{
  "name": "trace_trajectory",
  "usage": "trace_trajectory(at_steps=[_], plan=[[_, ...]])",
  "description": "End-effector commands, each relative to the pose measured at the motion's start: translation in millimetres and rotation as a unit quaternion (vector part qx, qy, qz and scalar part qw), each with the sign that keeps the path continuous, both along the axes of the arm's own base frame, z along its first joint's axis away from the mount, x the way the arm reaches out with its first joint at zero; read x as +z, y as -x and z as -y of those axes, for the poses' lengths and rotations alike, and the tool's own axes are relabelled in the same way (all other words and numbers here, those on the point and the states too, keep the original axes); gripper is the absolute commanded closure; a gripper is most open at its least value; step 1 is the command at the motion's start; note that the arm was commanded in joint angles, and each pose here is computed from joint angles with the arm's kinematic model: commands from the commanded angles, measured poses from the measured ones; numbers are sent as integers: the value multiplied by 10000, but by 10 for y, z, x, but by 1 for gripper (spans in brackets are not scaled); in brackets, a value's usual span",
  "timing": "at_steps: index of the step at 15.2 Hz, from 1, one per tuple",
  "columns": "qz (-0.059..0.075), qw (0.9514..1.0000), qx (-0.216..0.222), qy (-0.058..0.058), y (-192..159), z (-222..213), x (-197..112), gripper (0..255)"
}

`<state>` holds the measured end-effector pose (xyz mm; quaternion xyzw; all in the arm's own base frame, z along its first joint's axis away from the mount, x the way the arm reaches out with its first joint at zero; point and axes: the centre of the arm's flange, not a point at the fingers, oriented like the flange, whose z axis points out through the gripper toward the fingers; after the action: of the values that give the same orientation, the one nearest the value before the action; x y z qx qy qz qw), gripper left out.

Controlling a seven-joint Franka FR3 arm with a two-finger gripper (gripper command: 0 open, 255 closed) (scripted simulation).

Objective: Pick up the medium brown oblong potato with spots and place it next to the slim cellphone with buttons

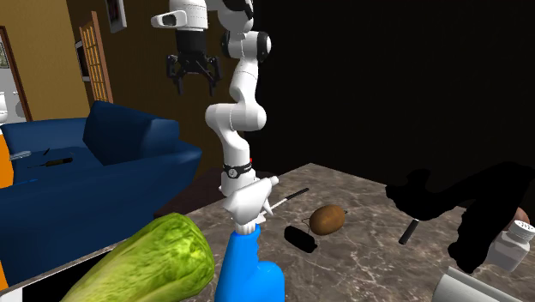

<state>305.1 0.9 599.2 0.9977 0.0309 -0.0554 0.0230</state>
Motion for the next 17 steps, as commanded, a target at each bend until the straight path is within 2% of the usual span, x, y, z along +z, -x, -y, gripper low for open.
trace_trajectory(at_steps=[1, 9, 17], plan=[[0, 10000, 0, 0, 0, 0, 0, 0], [-48, 9988, -448, -179, -225, -778, -593, 0], [-96, 9953, -896, -358, -514, -1553, -1161, 0]])
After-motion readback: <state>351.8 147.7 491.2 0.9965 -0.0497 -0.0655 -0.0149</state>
